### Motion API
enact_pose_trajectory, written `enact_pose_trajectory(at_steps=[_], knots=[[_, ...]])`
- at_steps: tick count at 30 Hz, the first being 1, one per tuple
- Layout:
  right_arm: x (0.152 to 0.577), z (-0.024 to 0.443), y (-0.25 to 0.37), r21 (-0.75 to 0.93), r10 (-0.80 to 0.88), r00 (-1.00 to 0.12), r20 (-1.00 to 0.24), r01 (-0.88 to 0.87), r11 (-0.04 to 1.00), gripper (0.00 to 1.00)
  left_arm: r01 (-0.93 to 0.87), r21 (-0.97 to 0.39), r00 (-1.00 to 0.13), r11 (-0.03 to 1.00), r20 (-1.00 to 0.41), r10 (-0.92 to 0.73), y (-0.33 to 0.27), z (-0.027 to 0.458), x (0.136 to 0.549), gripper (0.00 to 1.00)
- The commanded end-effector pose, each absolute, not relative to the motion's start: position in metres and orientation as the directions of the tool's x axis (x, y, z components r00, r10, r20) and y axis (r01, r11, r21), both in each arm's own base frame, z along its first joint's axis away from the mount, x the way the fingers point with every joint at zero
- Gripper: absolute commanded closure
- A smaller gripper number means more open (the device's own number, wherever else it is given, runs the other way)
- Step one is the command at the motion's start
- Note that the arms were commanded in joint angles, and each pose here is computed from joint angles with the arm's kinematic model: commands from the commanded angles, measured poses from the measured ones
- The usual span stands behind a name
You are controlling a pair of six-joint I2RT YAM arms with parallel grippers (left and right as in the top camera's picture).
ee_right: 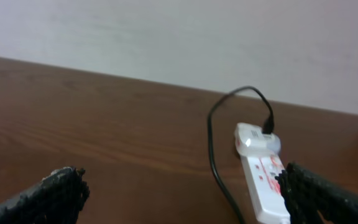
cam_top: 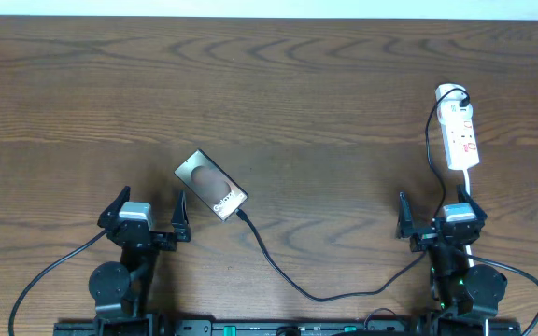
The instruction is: Plug charger to phone and switch on socket
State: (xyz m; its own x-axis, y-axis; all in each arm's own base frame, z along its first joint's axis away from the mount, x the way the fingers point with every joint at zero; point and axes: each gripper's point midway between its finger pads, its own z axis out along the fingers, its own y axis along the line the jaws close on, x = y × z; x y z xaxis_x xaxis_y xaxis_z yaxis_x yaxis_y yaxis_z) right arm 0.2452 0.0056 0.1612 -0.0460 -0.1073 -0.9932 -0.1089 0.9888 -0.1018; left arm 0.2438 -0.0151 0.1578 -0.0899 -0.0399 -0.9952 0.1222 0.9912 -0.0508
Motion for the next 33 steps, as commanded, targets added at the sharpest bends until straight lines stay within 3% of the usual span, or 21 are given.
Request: enact_pose_trajectory(at_steps=[1, 33], knots=[[0.2451, 0.1605, 0.0006, -0.115, -0.119, -0.05, -0.992, -0.078, 0.99, 0.01, 0.133, -0.048, -0.135, 0.99, -0.99, -0.03, -0.0174, 0.1425, 0.2429, 0.01], [0.245, 0.1614, 0.0072, -0.115, -0.12, -0.043, -0.992, -0.104, 0.988, 0.01, 0.133, -0.048, -0.135, 0.99, -0.99, -0.03, -0.0174, 0.1425, 0.2429, 0.0]])
